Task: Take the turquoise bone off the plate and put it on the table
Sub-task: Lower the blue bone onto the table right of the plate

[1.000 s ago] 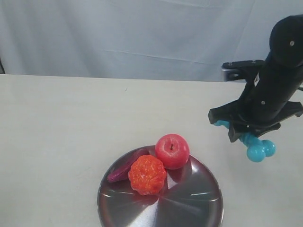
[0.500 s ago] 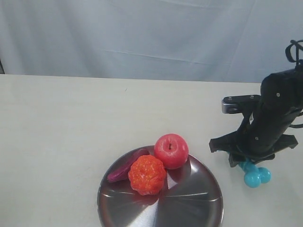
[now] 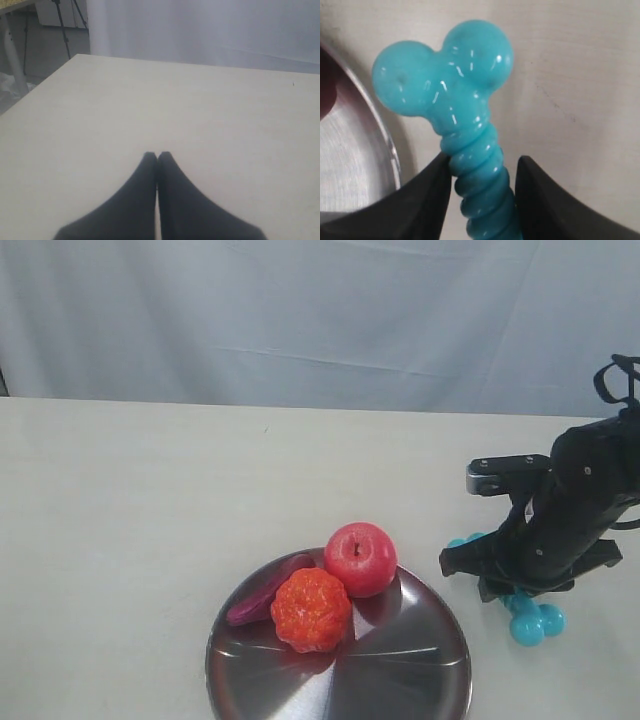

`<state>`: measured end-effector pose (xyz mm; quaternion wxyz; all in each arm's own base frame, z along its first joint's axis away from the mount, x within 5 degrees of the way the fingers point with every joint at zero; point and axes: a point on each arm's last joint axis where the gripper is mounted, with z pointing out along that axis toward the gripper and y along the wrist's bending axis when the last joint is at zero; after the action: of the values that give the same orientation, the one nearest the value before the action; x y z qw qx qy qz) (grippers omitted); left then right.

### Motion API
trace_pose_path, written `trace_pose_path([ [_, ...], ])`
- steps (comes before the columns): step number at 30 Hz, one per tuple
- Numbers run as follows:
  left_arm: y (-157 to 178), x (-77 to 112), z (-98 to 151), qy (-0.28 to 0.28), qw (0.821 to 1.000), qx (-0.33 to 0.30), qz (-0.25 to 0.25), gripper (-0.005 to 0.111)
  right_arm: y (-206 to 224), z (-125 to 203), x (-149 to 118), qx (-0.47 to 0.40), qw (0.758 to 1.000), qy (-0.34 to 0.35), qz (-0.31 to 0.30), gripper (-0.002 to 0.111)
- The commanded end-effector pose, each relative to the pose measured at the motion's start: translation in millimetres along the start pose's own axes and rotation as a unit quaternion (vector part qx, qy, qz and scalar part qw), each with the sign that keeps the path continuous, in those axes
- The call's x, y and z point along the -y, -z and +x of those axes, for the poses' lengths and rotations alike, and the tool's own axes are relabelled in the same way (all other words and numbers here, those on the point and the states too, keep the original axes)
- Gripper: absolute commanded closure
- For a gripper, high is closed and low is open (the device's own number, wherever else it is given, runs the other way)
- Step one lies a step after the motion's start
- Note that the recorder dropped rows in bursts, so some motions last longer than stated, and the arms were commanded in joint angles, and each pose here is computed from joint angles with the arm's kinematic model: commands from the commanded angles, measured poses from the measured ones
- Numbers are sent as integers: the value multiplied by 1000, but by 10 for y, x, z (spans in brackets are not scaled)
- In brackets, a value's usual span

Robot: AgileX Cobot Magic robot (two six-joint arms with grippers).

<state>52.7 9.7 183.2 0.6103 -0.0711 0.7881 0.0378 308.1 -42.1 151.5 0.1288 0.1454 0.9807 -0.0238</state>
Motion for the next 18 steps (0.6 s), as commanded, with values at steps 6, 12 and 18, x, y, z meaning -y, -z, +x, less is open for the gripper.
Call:
trace_pose_path([
  [6, -3, 3, 7, 0, 1000, 0, 3, 107, -57, -1, 22, -1, 1000, 6, 3, 108],
  [12, -3, 3, 7, 0, 1000, 0, 3, 107, -140, 14, 20, -14, 1000, 6, 5, 108],
  [18, -3, 3, 7, 0, 1000, 0, 3, 107, -140, -5, 15, -3, 1000, 10, 2, 108],
])
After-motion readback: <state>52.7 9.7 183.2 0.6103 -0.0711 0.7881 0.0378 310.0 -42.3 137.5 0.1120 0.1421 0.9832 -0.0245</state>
